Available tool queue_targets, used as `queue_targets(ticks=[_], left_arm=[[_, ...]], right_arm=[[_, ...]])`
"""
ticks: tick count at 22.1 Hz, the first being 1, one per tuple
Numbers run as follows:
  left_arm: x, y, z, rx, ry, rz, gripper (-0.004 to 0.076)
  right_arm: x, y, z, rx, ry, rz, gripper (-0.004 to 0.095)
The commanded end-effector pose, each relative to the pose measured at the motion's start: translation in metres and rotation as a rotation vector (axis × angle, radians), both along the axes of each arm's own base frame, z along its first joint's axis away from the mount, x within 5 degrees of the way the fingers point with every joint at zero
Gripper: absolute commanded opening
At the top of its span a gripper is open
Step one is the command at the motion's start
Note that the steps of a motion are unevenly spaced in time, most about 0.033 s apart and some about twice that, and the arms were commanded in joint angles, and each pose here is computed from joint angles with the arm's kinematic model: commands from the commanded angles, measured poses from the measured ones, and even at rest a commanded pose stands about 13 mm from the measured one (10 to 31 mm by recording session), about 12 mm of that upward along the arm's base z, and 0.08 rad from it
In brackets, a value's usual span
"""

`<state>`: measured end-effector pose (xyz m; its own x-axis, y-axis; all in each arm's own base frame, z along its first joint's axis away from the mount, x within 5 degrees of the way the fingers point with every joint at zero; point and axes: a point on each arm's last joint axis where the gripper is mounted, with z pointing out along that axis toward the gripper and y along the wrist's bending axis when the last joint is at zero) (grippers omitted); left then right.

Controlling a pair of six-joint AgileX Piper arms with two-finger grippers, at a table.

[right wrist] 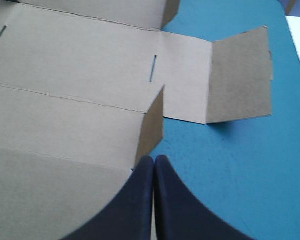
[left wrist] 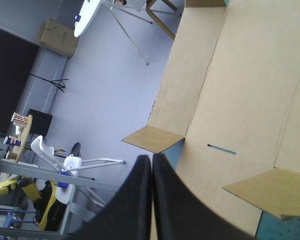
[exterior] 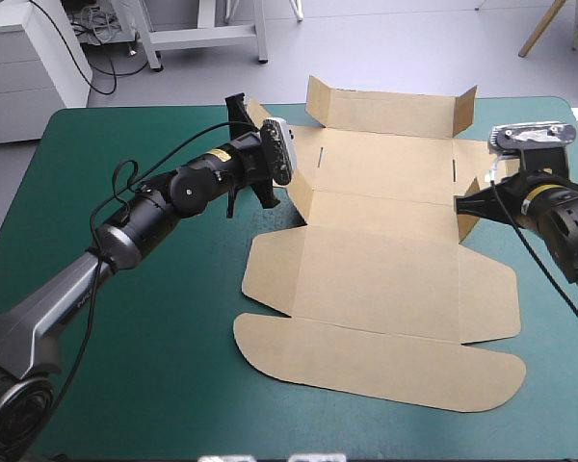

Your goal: Fold the box

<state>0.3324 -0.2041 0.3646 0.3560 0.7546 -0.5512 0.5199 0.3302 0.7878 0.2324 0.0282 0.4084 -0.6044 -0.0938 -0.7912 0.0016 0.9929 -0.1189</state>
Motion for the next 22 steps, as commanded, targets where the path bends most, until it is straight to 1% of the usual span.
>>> queue_targets(ticks=[1, 5, 8, 10, 11, 12, 14, 15, 16, 17, 18, 20, 22], left_arm=[[-0.008, 0.005, 0.034, -0.111, -0.086, 0.039, -0.0010], [-0.008, 0.005, 0.034, -0.111, -0.086, 0.039, -0.0010], [-0.008, 0.005, 0.034, -0.111, -0.086, 0.039, -0.0010], [-0.008, 0.005, 0.034, -0.111, -0.086, 0.039, -0.0010], [-0.008, 0.005, 0.034, -0.111, -0.086, 0.039, -0.0010], [-0.008, 0.005, 0.034, -0.117, -0.081, 0.041, -0.0010], [-0.008, 0.005, 0.034, -0.122, -0.078, 0.042, -0.0010], [-0.008, 0.005, 0.034, -0.122, -0.078, 0.042, -0.0010], [-0.008, 0.005, 0.034, -0.122, -0.078, 0.042, -0.0010], [-0.008, 0.005, 0.034, -0.122, -0.078, 0.042, -0.0010], [-0.008, 0.005, 0.034, -0.122, -0.078, 0.042, -0.0010], [-0.008, 0.005, 0.034, -0.122, -0.078, 0.042, -0.0010], [-0.008, 0.005, 0.034, -0.150, -0.060, 0.047, -0.0010]], right_arm=[[-0.010, -0.008, 0.016, -0.030, -0.054, -0.046, -0.0019], [-0.010, -0.008, 0.015, -0.032, -0.040, -0.051, -0.0019], [-0.011, -0.007, 0.015, -0.012, -0.036, -0.048, -0.0018], [-0.011, -0.004, 0.014, 0.011, -0.027, -0.032, 0.0036], [-0.011, -0.004, 0.014, 0.017, -0.024, -0.028, 0.0142], [-0.011, -0.004, 0.014, 0.019, -0.024, -0.027, 0.0221], [-0.012, -0.004, 0.013, 0.014, -0.010, -0.027, 0.0630], [-0.012, -0.004, 0.012, 0.013, -0.005, -0.028, 0.0737], [-0.013, -0.005, 0.011, 0.011, 0.010, -0.034, 0.0878], [-0.013, -0.005, 0.011, 0.011, 0.011, -0.034, 0.0922], [-0.013, -0.005, 0.011, 0.011, 0.011, -0.034, 0.0935], [-0.011, -0.004, 0.012, 0.019, -0.007, -0.031, 0.0928], [0.002, -0.001, 0.008, 0.020, 0.010, -0.030, 0.0927]])
